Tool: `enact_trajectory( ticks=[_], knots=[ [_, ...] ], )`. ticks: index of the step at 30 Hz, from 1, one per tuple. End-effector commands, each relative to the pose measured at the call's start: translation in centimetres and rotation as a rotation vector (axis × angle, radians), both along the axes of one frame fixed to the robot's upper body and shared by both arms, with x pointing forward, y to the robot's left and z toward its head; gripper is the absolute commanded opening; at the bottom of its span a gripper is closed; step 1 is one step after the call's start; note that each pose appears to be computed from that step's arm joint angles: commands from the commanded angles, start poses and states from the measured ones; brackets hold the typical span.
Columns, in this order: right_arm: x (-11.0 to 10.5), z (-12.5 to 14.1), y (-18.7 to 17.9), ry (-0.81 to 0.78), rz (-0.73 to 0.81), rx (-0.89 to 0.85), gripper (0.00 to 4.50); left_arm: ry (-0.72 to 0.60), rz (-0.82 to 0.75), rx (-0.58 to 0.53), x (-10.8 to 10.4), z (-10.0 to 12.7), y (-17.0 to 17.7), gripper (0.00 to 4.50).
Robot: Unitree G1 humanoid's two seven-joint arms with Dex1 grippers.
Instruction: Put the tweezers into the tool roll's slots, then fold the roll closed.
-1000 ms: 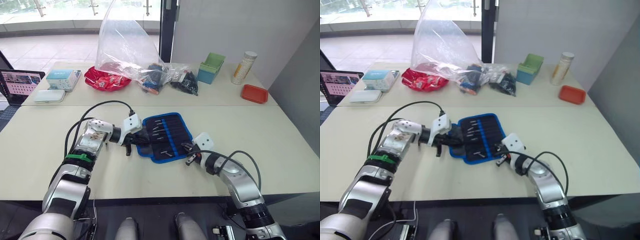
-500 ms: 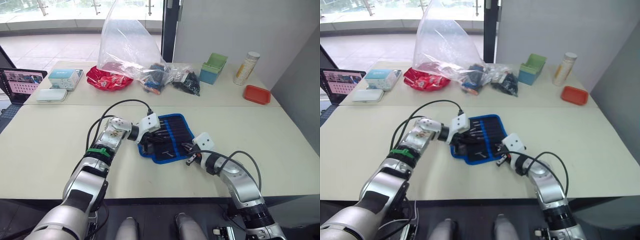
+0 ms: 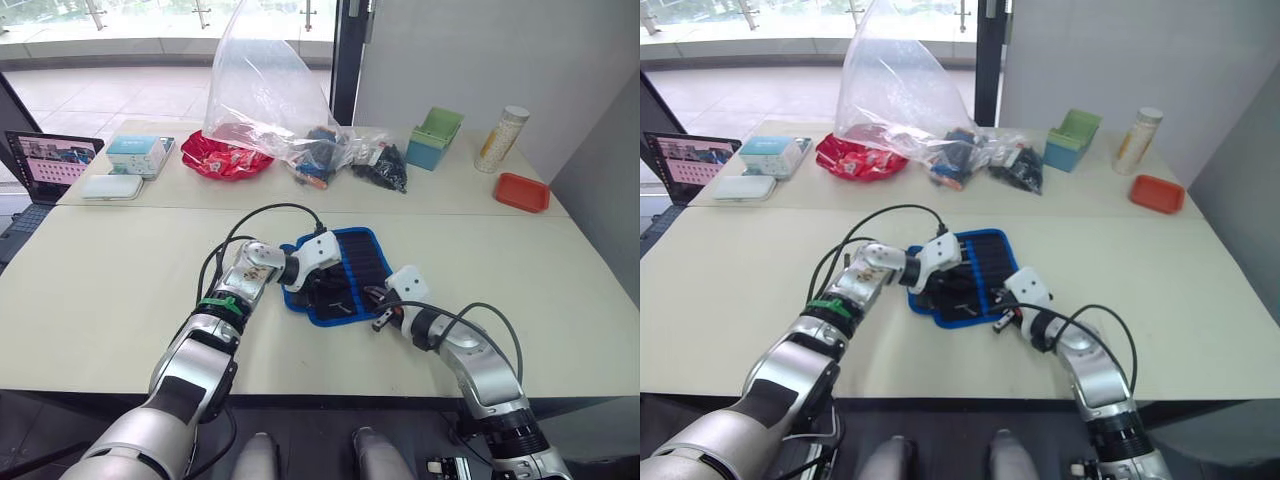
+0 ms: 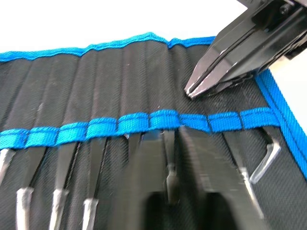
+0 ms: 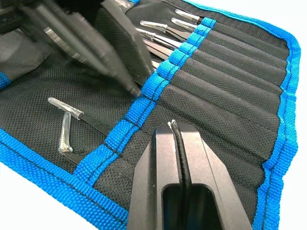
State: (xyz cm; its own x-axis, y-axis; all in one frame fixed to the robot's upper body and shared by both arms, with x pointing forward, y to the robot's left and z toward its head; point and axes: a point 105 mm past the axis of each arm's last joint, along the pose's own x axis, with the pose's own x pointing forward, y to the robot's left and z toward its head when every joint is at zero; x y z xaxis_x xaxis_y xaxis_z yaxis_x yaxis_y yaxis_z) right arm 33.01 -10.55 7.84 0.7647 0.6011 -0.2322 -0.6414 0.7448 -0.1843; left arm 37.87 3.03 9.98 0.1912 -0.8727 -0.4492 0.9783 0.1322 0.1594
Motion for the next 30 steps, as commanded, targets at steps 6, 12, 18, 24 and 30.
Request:
enact_trajectory(
  ticks=[6,12,18,24,30],
  knots=[
    [-0.7,-1.8,-0.2,0.071,0.005,-0.017,0.0,-0.061,0.049,-0.165,-0.9,5.8,3.1,4.01],
    [-0.5,-2.0,0.2,0.076,0.031,-0.021,0.0,-0.077,0.225,-0.338,-2.0,9.0,8.6,4.48],
    [-0.4,-2.1,0.7,0.085,0.066,-0.019,0.0,-0.125,0.455,-0.451,-4.6,9.1,14.8,4.48],
    [0.0,-2.4,1.4,0.099,0.127,-0.031,0.0,-0.223,0.796,-0.405,-7.3,5.8,22.1,4.48],
    [0.3,-2.7,2.4,0.111,0.191,-0.035,0.0,-0.253,1.056,-0.422,-11.3,3.1,26.1,4.48]
  ],
)
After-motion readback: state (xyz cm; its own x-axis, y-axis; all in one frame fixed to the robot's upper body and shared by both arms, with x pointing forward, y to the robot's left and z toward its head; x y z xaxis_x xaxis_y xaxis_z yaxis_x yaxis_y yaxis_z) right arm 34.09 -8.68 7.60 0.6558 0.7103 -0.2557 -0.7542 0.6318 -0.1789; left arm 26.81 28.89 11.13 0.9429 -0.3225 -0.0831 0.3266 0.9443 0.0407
